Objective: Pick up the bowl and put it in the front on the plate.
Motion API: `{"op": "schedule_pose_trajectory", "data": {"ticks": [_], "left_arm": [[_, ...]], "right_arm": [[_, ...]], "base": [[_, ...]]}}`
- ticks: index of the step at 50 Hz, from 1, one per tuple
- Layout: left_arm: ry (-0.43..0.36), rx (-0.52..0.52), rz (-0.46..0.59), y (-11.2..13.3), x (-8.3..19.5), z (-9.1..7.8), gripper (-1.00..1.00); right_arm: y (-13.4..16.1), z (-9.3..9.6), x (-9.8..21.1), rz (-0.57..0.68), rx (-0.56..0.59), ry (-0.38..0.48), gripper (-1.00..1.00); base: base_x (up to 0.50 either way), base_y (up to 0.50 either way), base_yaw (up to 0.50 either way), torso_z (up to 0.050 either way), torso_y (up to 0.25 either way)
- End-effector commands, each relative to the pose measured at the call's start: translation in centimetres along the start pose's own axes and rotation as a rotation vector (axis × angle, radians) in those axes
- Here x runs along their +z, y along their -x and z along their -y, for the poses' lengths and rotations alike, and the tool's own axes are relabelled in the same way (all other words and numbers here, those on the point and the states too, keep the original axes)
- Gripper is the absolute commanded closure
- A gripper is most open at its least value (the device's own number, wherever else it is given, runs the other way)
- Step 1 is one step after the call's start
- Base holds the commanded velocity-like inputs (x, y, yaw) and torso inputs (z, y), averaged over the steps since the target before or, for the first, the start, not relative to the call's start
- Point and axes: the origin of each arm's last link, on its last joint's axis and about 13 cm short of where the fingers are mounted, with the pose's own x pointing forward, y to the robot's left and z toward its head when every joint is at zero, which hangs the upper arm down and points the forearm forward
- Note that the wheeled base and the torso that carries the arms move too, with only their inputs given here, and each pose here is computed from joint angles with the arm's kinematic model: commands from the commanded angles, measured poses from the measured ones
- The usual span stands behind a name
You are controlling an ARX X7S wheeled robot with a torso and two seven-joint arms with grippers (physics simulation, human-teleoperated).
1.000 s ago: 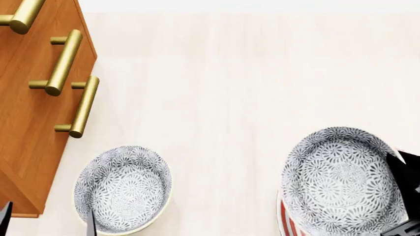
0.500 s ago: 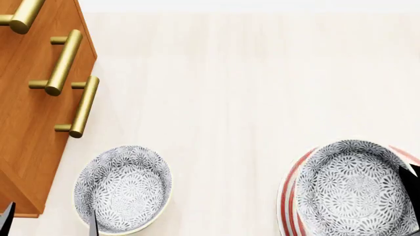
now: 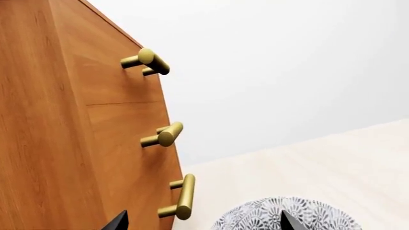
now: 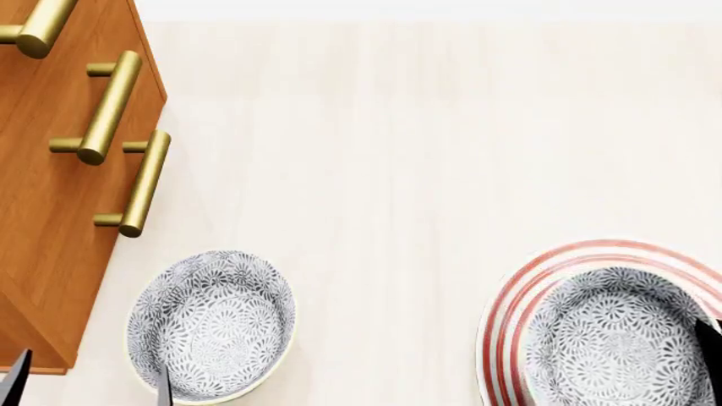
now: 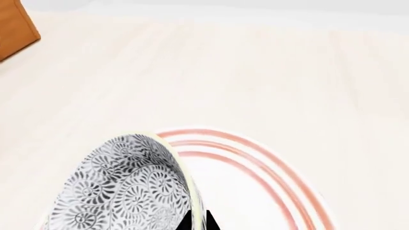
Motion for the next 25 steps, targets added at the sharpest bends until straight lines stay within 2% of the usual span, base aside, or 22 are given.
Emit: {"op": "schedule_pose_trajectory", "data": {"ticks": [1, 25], "left_arm": [[-0.004, -0.004, 0.002, -0.1, 0.0, 0.0, -1.0], [-0.005, -0.003, -0.005, -0.1, 0.0, 0.0, -1.0]], "right_arm": [[-0.8, 0.4, -1.3, -0.001, -0.025, -0.067, 1.0], [-1.2, 0.9, -3.4, -0.064, -0.087, -0.091, 1.0]], "base": [[0.0, 0.0, 0.0, 0.0, 0.0], [0.0, 0.0, 0.0, 0.0, 0.0]]}}
